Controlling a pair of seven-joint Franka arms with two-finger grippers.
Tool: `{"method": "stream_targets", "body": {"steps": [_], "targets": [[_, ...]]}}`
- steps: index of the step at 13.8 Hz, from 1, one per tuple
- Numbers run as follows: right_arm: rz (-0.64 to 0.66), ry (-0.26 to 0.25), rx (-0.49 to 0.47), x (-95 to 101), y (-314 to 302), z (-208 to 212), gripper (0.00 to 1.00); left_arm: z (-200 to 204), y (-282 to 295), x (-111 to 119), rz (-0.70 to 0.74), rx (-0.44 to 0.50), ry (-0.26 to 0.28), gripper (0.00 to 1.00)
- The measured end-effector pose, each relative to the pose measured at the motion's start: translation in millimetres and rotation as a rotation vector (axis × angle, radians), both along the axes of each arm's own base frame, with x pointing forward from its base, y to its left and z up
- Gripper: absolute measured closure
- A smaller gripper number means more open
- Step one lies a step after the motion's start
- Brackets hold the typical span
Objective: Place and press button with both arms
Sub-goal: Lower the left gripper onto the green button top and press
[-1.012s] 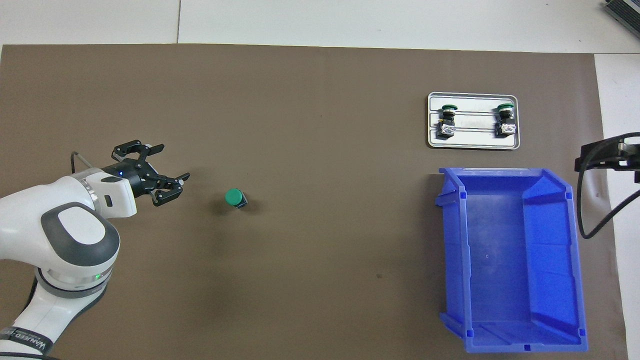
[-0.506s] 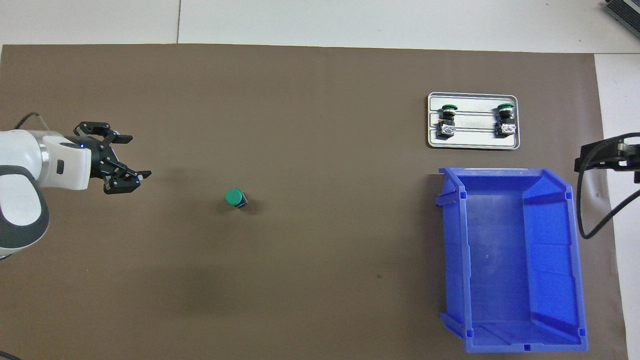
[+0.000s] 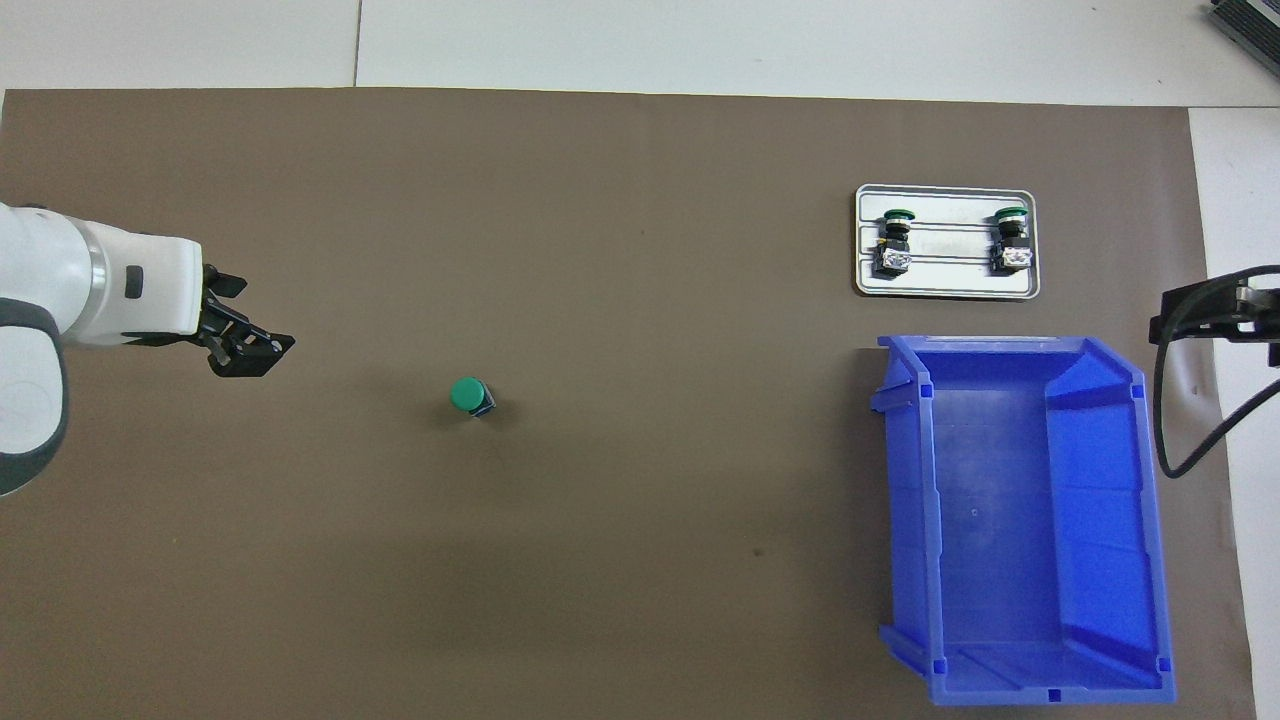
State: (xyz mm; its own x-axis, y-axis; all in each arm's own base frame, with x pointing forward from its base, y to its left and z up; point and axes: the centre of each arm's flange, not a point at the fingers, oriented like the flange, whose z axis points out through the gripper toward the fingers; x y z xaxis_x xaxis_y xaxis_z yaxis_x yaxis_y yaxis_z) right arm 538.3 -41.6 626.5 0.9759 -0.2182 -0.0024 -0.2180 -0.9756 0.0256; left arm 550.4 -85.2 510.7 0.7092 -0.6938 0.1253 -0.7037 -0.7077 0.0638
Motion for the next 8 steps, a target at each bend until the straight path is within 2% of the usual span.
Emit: {"method": "stream_targets", "body": {"steps": [3,5,8], "targets": [[0.000,0.000,0.000,0.0,-0.1,0.0,0.00,5.4,-46.4,-18.1,0.168,0.038,0.055,0.81],[0.000,0.000,0.000,0.0,-0.2,0.0,0.00,1.6,-78.0,-28.2,0.201,0.074,0.059,0.99],[0.000,0.000,0.000,-0.1,-0.2,-0.2,0.00,-12.3,-114.3,-42.5,0.264,0.091,0.082,0.99]]}}
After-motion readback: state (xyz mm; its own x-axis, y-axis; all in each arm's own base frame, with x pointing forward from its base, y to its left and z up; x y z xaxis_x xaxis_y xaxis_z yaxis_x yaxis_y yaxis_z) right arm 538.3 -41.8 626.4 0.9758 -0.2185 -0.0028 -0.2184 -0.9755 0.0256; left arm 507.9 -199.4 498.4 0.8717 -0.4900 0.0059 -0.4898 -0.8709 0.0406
